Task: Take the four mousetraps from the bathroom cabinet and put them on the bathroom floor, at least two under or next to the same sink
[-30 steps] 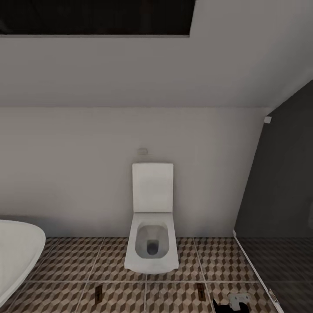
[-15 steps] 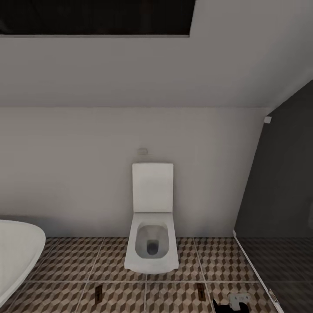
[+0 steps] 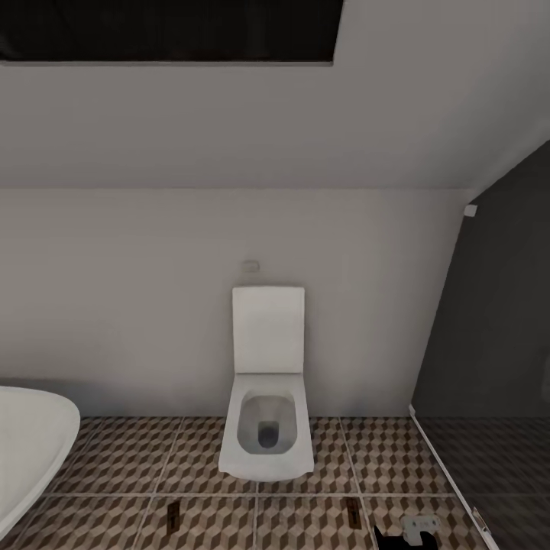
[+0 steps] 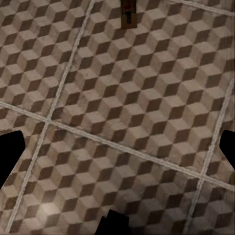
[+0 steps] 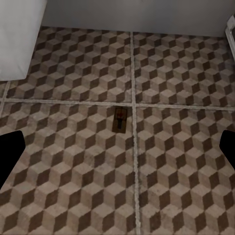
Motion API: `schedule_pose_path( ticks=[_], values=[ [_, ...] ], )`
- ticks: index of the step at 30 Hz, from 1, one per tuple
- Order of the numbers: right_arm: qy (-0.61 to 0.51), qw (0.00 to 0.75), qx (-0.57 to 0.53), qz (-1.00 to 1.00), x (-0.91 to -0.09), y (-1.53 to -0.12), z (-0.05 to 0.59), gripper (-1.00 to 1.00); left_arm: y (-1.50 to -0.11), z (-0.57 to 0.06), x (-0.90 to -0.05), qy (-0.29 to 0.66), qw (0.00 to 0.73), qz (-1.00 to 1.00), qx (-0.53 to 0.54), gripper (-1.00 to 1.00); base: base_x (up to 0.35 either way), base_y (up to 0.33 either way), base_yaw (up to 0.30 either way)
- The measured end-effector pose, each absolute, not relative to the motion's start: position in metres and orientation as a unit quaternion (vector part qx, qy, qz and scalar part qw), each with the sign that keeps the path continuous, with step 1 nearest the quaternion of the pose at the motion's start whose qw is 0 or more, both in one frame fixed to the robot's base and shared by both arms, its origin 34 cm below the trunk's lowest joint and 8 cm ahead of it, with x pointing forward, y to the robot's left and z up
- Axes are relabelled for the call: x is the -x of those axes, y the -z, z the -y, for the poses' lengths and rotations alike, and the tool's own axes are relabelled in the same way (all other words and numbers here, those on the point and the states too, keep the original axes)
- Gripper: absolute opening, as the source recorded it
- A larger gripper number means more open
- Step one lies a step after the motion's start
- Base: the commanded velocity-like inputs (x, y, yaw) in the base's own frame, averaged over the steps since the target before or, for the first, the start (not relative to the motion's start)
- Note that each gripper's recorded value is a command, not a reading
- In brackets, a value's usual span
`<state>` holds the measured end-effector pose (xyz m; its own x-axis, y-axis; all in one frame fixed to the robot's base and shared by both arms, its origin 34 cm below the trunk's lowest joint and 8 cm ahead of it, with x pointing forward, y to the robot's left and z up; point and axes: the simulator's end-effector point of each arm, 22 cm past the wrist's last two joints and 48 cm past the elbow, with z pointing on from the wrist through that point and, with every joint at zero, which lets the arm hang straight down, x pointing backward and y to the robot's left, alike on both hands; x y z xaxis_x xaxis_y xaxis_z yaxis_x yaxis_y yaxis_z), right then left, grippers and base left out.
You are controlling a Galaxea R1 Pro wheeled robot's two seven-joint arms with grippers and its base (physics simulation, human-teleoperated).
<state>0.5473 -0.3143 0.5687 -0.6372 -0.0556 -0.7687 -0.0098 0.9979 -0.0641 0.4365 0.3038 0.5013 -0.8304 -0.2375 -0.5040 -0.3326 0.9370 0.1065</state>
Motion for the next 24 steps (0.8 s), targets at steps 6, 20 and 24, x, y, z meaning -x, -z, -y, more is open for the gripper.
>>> schedule_pose_path(
  ticks=[6,20,24],
  values=[
    [0.027,0.426,0.018,-0.904,-0.547,-0.569,0.314,1.0,-0.5,-0.287,-0.437,-0.085,0.249,-0.953,0.149,1.0,0.0,0.0,0.0],
    [0.027,0.426,0.018,-0.904,-0.547,-0.569,0.314,1.0,-0.5,-0.285,-0.437,-0.084,0.248,-0.954,0.148,1.0,0.0,0.0,0.0],
    [0.027,0.426,0.018,-0.904,-0.547,-0.569,0.314,1.0,-0.5,-0.285,-0.437,-0.084,0.248,-0.954,0.148,1.0,0.0,0.0,0.0]
  ],
)
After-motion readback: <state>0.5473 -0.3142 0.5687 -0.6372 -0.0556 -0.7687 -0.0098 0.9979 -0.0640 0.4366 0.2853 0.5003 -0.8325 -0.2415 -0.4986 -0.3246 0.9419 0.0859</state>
